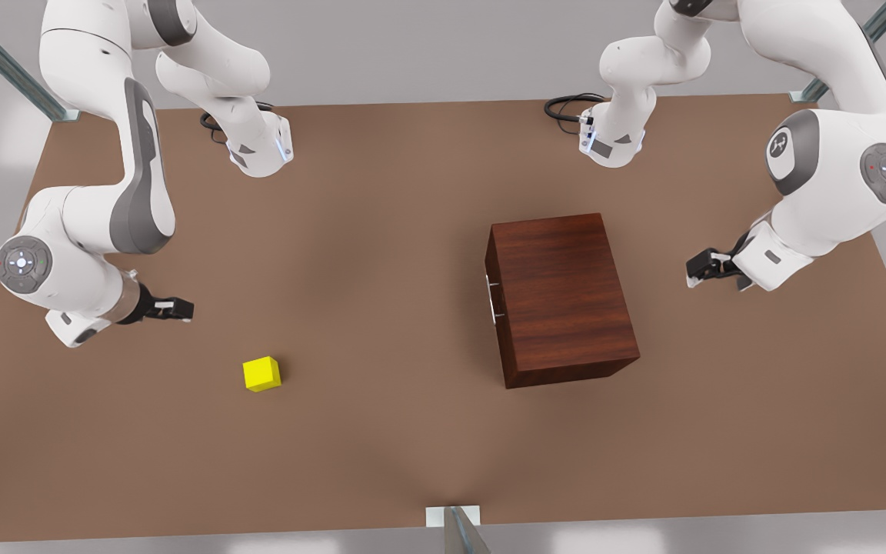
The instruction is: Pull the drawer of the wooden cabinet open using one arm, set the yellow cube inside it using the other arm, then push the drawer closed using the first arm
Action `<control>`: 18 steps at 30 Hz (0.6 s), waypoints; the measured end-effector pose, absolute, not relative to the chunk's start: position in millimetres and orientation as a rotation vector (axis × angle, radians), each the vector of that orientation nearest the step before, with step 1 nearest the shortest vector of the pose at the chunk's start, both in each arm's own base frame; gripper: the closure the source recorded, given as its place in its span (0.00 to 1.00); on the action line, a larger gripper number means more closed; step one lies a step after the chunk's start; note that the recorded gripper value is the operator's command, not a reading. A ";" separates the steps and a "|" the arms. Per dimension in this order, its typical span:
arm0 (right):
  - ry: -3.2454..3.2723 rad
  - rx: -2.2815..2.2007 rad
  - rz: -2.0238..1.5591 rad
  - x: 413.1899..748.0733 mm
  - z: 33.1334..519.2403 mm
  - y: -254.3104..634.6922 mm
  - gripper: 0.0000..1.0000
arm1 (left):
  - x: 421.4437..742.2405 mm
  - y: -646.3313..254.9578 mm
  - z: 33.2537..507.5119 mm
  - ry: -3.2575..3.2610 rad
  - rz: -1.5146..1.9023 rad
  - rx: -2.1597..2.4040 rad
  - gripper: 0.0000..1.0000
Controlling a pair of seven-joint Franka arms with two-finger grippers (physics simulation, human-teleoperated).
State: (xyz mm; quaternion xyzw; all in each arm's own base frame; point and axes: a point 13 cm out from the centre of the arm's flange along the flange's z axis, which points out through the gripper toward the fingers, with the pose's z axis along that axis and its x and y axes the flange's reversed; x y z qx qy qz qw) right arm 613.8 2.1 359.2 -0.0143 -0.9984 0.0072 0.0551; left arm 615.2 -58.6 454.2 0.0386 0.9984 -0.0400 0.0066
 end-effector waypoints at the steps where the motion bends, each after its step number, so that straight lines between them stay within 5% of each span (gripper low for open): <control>1: -3.034 -0.044 0.022 615.2 359.1 2.4 0.00 | 615.6 -59.6 454.7 3.120 -0.125 0.125 0.00; 8: -3.043 -0.054 0.021 619.5 357.1 5.0 0.00 | 583.7 -202.6 433.7 3.147 -0.071 0.456 0.00; 18: -3.010 -0.410 -0.012 622.8 348.1 70.9 0.00 | 532.6 -417.0 327.9 3.163 0.106 0.521 0.00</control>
